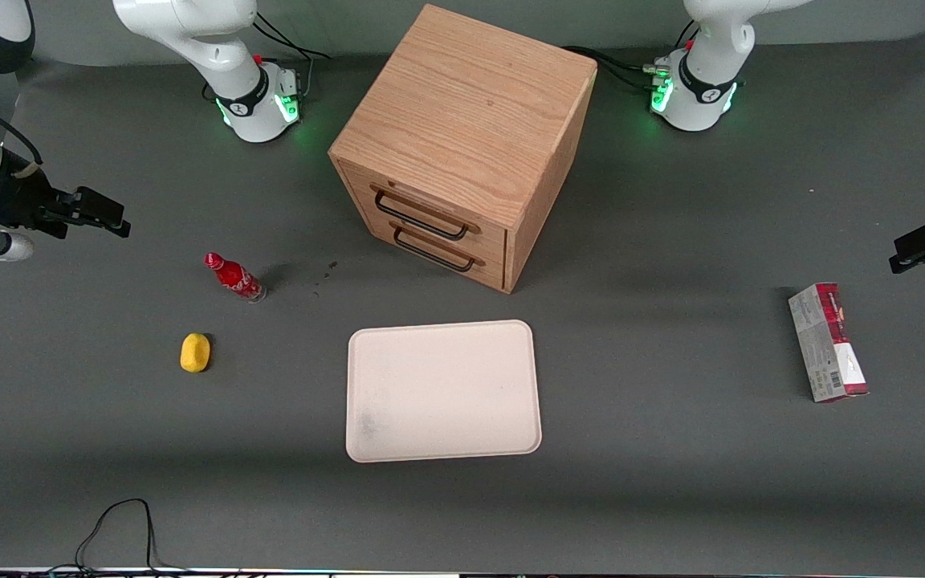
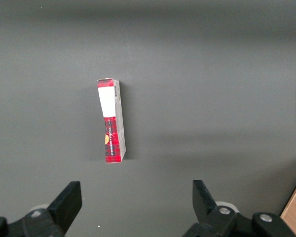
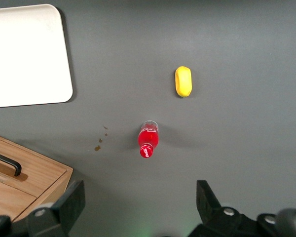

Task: Place coke bottle on tray

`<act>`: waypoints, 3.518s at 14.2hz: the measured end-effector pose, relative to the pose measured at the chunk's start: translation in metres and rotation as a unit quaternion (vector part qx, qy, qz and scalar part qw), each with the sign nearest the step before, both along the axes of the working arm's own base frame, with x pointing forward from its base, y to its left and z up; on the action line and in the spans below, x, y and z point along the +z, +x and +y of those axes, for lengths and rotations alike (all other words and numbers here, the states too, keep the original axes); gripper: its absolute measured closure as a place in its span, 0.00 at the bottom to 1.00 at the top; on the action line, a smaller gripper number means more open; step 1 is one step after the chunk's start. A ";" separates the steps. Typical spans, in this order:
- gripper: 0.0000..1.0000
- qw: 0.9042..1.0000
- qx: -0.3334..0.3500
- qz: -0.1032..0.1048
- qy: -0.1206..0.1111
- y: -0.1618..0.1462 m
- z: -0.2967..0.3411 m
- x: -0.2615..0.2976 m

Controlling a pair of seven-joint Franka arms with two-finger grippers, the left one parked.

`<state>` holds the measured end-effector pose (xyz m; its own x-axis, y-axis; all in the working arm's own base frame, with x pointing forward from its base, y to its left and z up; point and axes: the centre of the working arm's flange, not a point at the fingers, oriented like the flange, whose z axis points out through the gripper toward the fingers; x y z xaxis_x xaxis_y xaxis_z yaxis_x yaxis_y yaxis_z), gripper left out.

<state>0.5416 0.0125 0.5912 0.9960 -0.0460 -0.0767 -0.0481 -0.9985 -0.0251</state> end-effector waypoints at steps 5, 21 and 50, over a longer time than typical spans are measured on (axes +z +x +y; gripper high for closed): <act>0.00 1.000 0.003 0.010 0.000 0.000 -0.005 0.003; 0.00 1.000 0.006 0.005 0.001 0.015 -0.005 0.012; 0.00 0.998 0.044 0.036 0.003 -0.027 0.015 -0.058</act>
<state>0.5143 0.0271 0.5332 0.9881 0.0423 -0.1482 0.0382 -0.9988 -0.0303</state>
